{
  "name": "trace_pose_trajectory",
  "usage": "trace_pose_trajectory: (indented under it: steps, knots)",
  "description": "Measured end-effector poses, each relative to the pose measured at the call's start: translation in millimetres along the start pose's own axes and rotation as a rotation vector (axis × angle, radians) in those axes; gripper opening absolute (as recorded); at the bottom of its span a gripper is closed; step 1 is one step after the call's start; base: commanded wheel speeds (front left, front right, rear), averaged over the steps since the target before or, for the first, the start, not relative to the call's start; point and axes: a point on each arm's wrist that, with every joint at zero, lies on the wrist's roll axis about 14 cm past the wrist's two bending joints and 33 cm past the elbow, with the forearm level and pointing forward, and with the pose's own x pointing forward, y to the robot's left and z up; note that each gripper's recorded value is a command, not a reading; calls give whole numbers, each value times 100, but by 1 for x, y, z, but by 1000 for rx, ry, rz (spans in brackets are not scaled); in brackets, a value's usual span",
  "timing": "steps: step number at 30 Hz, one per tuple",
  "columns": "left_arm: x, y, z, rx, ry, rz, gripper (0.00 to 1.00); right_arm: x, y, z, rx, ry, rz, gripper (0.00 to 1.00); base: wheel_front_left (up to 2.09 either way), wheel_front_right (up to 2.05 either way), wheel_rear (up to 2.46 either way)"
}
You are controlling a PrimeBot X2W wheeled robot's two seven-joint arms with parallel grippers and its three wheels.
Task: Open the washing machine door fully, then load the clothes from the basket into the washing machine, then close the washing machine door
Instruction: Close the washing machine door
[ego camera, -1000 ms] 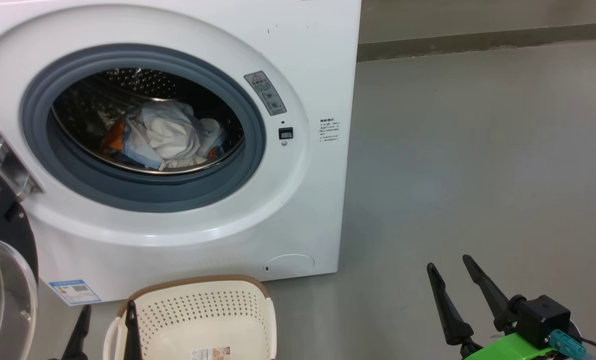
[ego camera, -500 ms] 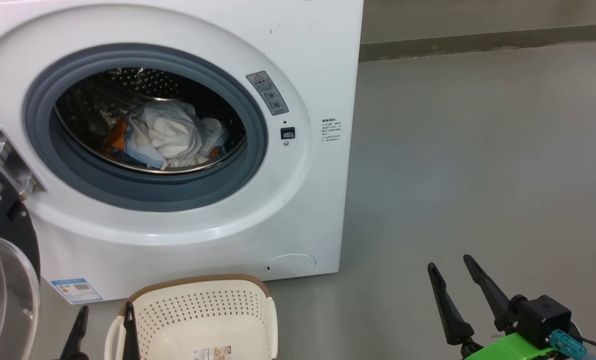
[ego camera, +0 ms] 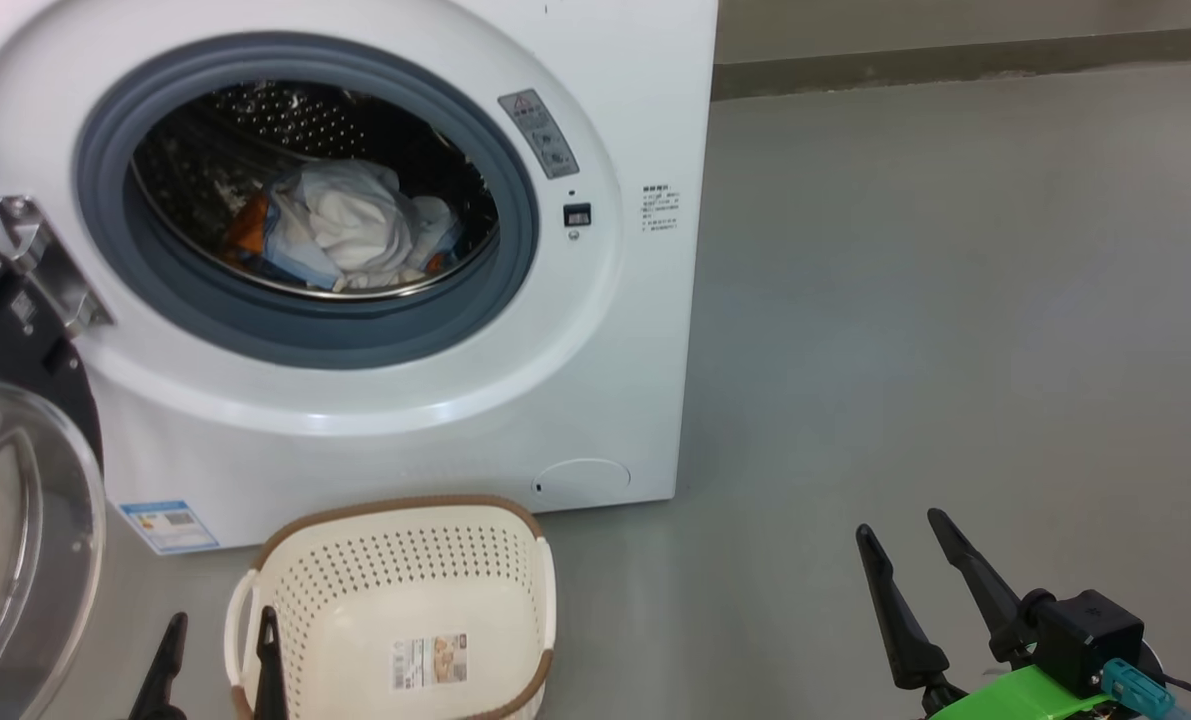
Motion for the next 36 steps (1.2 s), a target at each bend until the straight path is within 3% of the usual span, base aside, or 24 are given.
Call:
trace_pose_trajectory:
  steps: [36]
  knots:
    - [-8, 14, -1, 5, 1, 41, 100, 11, 12, -6, 6, 17, 43, 100, -15, 15, 0]
